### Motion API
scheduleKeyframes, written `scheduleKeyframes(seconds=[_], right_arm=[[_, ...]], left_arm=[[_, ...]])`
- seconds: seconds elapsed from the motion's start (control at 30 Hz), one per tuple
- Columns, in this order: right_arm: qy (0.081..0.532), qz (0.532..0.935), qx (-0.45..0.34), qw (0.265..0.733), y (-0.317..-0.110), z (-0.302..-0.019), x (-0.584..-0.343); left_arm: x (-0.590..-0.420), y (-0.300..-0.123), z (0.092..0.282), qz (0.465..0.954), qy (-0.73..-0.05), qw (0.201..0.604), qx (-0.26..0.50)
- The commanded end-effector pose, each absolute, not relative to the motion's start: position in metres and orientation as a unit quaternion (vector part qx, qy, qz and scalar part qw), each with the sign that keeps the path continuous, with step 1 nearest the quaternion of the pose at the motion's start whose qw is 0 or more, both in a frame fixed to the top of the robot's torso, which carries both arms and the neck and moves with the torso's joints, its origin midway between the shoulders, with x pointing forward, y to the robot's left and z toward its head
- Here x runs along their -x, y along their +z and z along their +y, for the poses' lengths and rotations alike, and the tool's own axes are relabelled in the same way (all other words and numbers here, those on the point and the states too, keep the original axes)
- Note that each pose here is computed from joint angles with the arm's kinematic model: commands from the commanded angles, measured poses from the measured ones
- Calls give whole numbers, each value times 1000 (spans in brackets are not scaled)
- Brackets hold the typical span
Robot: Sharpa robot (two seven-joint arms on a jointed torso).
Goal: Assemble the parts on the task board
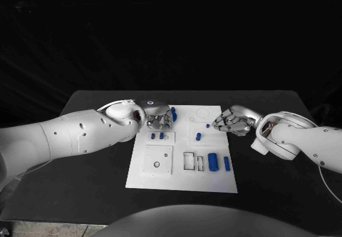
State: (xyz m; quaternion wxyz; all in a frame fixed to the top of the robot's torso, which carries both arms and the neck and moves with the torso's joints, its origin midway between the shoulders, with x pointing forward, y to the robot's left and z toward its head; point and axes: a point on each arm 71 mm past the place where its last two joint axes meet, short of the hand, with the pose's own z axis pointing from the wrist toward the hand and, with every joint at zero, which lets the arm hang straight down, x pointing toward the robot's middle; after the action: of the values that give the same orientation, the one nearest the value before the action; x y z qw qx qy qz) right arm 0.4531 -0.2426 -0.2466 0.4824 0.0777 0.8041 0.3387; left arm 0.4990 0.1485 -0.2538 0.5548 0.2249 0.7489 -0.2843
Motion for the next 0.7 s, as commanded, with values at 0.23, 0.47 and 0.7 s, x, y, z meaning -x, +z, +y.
scheduleKeyframes(seconds=[0.23,0.47,0.7], right_arm=[[336,810,-77,475,-249,-243,-453],[336,811,-77,473,-250,-243,-452],[335,811,-78,472,-251,-244,-451]], left_arm=[[-493,-252,161,746,-267,563,-235],[-494,-251,170,744,-257,573,-228],[-493,-250,176,742,-252,578,-225]])
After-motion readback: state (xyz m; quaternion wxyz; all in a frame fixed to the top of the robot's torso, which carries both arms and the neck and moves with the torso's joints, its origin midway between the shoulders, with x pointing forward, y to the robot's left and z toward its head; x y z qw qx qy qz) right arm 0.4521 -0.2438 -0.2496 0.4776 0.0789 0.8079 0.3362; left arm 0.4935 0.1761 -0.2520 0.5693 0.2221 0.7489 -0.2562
